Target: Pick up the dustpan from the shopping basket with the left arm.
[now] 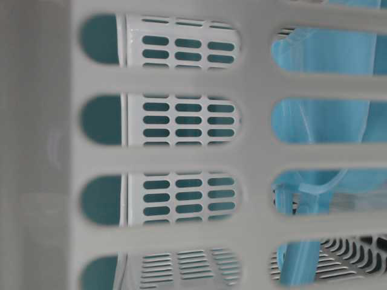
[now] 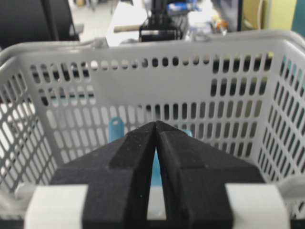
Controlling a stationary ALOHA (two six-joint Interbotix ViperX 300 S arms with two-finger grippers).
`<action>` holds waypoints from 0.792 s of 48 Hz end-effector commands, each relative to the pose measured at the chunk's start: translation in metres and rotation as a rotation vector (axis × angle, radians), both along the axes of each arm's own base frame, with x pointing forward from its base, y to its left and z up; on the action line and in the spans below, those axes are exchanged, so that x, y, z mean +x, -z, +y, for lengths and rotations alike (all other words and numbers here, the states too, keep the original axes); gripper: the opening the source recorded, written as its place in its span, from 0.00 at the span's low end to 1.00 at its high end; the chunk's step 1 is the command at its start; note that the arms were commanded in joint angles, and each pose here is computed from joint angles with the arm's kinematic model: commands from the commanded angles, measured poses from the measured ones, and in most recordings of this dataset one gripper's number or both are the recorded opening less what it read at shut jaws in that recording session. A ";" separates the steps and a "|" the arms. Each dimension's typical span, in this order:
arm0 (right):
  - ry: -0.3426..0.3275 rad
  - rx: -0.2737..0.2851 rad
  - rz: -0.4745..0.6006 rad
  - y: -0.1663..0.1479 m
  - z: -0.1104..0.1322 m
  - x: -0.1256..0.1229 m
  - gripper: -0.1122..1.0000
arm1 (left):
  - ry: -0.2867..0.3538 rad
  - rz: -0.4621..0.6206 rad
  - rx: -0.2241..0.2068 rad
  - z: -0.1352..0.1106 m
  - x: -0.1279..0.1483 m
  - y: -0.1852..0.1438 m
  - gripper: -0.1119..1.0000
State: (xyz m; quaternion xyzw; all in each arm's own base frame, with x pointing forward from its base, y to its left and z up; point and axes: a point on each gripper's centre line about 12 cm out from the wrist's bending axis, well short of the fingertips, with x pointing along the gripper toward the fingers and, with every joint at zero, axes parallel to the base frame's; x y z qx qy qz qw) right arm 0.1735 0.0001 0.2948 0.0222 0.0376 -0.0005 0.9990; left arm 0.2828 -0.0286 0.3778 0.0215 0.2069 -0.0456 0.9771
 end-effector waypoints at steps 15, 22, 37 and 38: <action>-0.006 -0.003 0.005 -0.018 0.001 -0.022 0.10 | -0.012 0.408 0.048 -0.009 0.073 0.005 0.10; -0.005 -0.003 0.003 -0.018 0.001 -0.025 0.10 | -0.018 0.557 0.064 -0.010 0.090 0.016 0.10; -0.005 0.000 0.018 -0.011 0.001 -0.024 0.10 | -0.025 0.664 0.073 -0.011 0.101 0.030 0.10; -0.004 0.001 0.018 -0.011 0.001 -0.024 0.10 | -0.025 0.667 0.073 -0.011 0.101 0.031 0.10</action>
